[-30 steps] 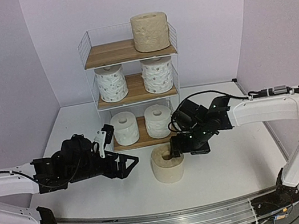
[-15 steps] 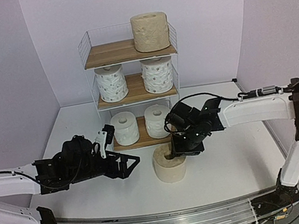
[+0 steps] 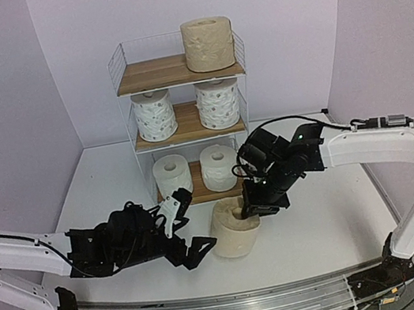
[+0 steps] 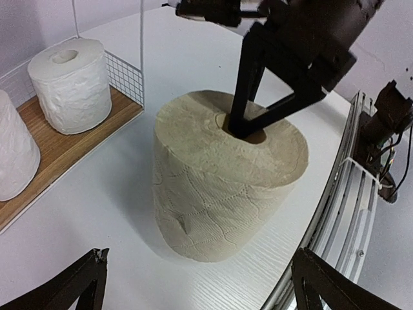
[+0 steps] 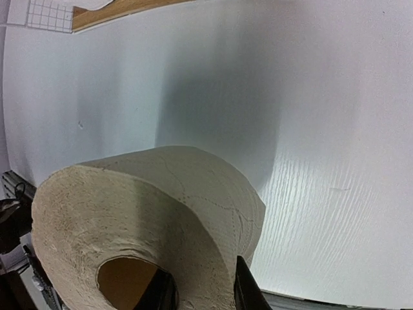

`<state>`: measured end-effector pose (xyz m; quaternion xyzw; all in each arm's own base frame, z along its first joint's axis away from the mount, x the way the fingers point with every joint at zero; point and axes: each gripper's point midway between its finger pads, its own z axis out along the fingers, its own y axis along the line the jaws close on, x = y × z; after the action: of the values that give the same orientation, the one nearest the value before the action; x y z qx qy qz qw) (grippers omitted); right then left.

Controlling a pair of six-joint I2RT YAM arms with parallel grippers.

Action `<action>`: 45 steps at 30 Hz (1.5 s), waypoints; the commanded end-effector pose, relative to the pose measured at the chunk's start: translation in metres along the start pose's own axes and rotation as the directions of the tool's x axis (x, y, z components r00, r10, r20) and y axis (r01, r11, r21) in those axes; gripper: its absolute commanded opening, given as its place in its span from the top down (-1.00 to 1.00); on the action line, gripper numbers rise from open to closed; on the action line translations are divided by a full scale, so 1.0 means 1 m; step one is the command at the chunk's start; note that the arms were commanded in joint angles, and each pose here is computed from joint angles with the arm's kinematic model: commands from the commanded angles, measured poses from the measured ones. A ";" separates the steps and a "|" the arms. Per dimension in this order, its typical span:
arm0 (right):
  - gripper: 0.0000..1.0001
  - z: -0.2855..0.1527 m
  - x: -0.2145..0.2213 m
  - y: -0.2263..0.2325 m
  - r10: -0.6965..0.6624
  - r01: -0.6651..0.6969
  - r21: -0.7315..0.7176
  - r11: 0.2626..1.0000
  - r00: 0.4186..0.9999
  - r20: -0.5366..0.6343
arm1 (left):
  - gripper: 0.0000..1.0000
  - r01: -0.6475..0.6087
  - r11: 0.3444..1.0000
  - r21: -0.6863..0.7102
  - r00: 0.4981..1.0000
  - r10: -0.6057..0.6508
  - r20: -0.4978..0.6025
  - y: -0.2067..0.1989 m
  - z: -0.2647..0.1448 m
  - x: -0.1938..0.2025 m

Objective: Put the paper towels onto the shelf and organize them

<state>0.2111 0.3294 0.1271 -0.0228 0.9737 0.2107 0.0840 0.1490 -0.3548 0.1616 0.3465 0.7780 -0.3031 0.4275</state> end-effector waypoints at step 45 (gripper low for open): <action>-0.27 -0.122 0.003 0.048 -0.112 0.142 -0.225 0.964 0.984 0.139 | 0.64 -0.087 0.993 0.076 0.988 0.077 0.134 -0.055 0.010 -0.086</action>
<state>0.1741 0.3266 0.2131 -0.1003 0.9469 0.2938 0.0835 0.1287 -0.4187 0.1786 0.4433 0.7395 -0.2990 0.4090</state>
